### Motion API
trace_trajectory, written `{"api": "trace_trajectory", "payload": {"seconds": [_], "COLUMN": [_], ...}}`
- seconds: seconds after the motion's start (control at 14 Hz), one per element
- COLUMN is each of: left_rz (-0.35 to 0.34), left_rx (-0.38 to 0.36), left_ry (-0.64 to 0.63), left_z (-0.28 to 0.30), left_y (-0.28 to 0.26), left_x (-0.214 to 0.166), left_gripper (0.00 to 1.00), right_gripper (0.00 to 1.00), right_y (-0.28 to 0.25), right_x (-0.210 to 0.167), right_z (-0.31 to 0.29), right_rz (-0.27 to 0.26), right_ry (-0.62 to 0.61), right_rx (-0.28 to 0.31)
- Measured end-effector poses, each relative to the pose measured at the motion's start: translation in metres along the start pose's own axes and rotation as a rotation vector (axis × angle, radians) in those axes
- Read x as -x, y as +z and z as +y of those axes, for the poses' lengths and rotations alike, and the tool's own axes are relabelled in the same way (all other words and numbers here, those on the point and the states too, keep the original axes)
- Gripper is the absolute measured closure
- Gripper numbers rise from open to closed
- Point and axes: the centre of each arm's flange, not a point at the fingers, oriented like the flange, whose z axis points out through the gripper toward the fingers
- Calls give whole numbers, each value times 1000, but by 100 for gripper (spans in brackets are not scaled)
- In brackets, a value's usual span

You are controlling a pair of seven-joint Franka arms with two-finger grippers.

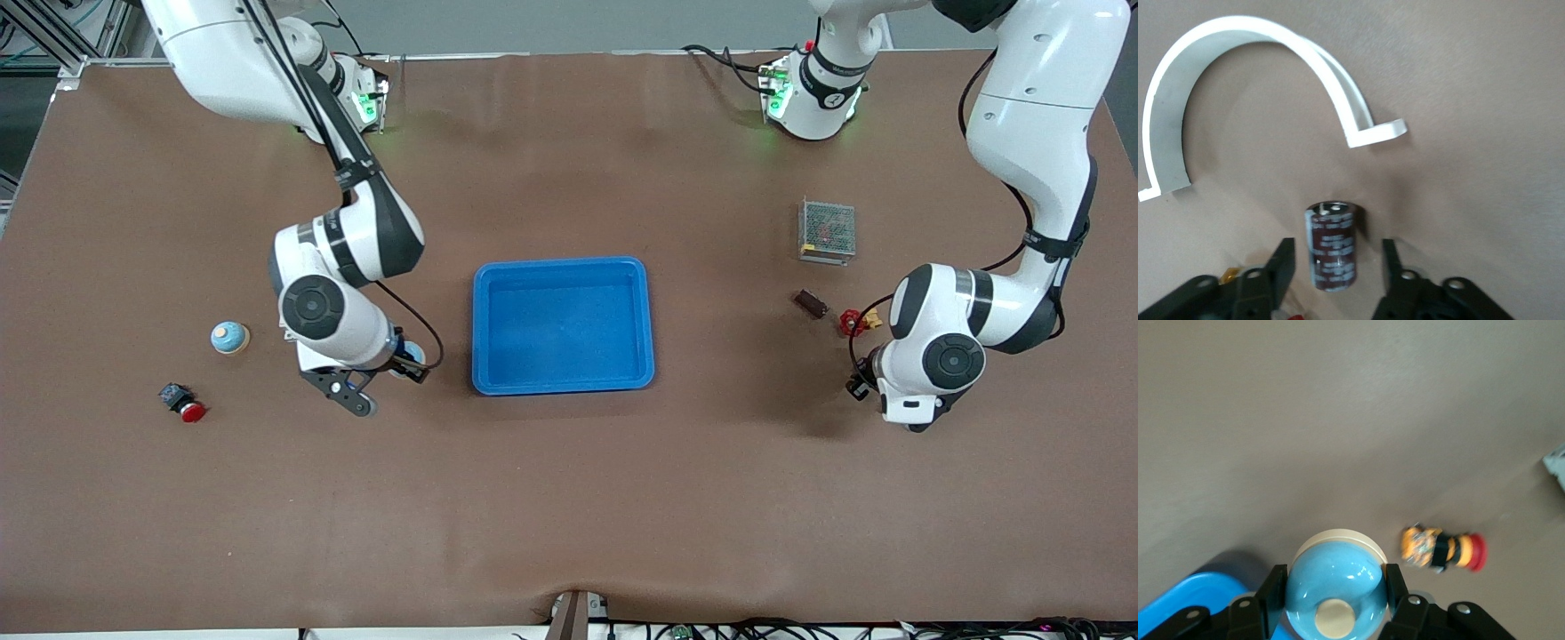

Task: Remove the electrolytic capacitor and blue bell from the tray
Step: 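Lower the capacitor with the left gripper while the right gripper carries the bell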

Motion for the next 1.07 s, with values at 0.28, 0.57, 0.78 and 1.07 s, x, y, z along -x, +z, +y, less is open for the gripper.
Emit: {"api": "trace_trajectory", "payload": {"seconds": [0.28, 0.57, 0.78, 1.07], "left_rz": [22, 48, 56, 86], "left_rx": [17, 32, 33, 71], "left_ry": [7, 13, 41, 147], "left_z": [11, 20, 22, 6], "left_y": [-45, -107, -150, -195], "left_x": [0, 3, 2, -9], "left_gripper": [0, 0, 0, 0], "right_gripper": [36, 36, 36, 36], "right_y": [34, 59, 62, 74], "right_x": [-6, -16, -25, -29], "right_z": [42, 80, 102, 123], "right_rz": [41, 54, 63, 89], "right_ry": [-74, -134, -166, -196], "right_rx": [-2, -5, -15, -36]}}
